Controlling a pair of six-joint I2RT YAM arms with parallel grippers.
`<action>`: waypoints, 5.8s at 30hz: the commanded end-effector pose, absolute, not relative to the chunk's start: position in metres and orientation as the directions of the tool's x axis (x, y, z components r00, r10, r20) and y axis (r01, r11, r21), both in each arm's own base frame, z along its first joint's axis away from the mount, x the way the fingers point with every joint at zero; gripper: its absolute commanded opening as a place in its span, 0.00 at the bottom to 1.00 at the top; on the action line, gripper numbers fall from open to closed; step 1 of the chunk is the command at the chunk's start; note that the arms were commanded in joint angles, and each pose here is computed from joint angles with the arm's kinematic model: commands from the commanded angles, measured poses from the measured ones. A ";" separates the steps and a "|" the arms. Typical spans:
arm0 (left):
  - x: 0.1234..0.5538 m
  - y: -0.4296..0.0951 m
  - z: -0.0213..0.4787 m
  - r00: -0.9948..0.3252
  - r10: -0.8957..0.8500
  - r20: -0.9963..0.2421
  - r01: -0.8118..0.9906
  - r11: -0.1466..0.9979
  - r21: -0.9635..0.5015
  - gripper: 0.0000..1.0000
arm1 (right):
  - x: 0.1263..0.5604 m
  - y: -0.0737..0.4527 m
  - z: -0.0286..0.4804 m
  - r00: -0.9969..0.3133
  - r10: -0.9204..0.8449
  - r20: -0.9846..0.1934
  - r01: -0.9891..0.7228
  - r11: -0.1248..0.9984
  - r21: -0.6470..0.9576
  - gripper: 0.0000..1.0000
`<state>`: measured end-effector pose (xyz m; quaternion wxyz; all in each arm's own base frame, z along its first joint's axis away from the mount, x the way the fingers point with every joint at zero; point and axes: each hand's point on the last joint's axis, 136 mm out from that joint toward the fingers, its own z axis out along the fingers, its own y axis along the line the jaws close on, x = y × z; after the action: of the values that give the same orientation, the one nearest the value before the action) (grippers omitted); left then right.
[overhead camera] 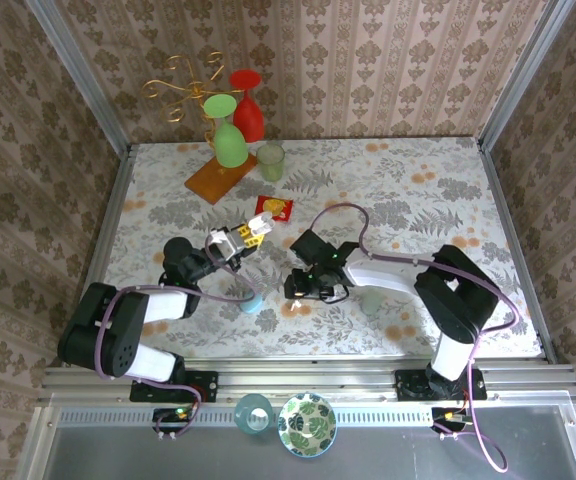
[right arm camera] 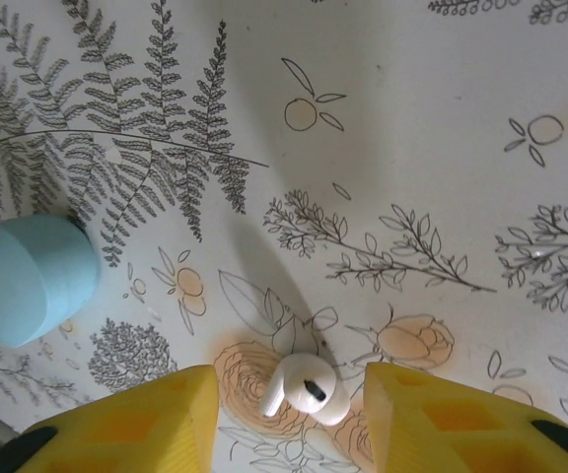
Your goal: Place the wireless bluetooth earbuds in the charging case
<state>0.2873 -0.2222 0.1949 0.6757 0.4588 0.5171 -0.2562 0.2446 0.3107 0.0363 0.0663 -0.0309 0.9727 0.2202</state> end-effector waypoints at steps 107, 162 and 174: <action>0.272 -0.269 0.204 -0.227 0.055 -0.972 0.896 0.403 -0.186 0.00 | 0.332 0.346 0.243 -0.354 -0.299 -0.886 -0.699 0.714 0.039 0.21; 0.249 -0.268 0.204 0.062 0.046 -0.997 0.952 0.297 0.073 0.00 | 0.348 0.240 0.247 -0.586 0.125 -0.801 -0.390 0.823 0.414 0.76; 0.241 -0.264 0.209 0.124 0.073 -0.990 0.949 0.283 0.140 0.00 | 0.289 0.210 0.107 -0.961 0.128 -0.243 -0.030 0.831 0.555 0.63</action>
<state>0.2449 -0.2644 0.2038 0.5797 0.4497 0.5640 -0.3789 0.3312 0.1969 0.1417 0.2559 0.0175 0.9316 0.2574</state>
